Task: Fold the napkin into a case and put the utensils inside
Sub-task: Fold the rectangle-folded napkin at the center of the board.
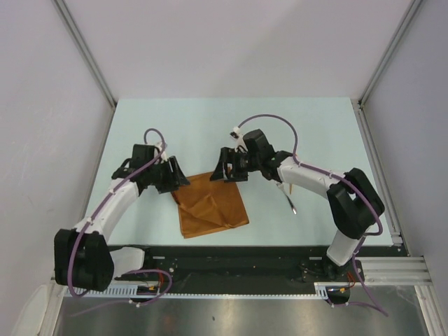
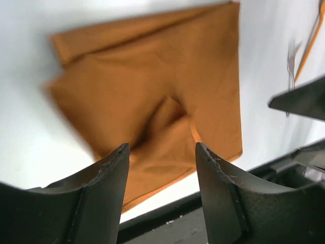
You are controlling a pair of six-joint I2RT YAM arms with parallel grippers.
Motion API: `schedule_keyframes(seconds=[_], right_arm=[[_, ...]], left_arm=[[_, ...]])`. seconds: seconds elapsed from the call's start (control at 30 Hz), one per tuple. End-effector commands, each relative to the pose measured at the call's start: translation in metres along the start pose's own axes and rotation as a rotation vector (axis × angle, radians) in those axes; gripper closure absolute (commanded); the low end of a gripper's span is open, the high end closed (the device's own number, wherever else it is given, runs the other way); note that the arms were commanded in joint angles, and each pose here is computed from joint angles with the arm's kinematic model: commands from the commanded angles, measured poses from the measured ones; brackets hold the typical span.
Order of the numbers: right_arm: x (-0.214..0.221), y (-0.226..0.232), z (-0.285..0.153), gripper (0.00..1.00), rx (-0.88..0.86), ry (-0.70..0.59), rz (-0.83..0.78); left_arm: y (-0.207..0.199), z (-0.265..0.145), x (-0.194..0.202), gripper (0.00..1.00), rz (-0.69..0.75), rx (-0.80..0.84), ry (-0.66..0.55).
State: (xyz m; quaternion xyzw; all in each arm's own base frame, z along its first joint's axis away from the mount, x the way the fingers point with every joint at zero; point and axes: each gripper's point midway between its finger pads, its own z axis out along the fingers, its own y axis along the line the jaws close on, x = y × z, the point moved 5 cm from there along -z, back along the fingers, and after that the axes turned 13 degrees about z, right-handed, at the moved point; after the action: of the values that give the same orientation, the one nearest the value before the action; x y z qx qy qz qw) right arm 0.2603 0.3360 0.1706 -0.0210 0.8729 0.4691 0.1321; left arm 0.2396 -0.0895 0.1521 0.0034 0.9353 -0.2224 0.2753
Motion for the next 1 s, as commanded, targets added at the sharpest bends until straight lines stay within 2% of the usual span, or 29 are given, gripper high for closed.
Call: schedule_keyframes(seconds=[0.0,0.07,0.2,0.33,0.6,0.97], right_arm=[[0.008,-0.002,0.013,0.25,-0.059,0.058,-0.044],[0.005,-0.007,0.022,0.33,-0.067,0.05,-0.036],[0.002,-0.021,0.04,0.37,-0.055,0.058,-0.026],[0.003,-0.029,0.054,0.36,-0.046,0.082,-0.039],[0.02,-0.037,0.078,0.36,-0.002,0.14,-0.081],[0.04,-0.041,0.102,0.36,0.057,0.202,-0.203]], left_arm=[[-0.037,0.003,-0.022,0.41,0.068,0.088,-0.04],[-0.043,0.008,-0.019,0.43,0.07,0.097,-0.02],[-0.035,0.01,-0.021,0.43,0.056,0.025,-0.029],[-0.01,0.009,-0.023,0.35,0.011,-0.093,-0.031],[0.013,0.02,-0.017,0.38,-0.059,-0.072,0.021],[0.01,0.004,-0.013,0.38,-0.045,-0.061,-0.026]])
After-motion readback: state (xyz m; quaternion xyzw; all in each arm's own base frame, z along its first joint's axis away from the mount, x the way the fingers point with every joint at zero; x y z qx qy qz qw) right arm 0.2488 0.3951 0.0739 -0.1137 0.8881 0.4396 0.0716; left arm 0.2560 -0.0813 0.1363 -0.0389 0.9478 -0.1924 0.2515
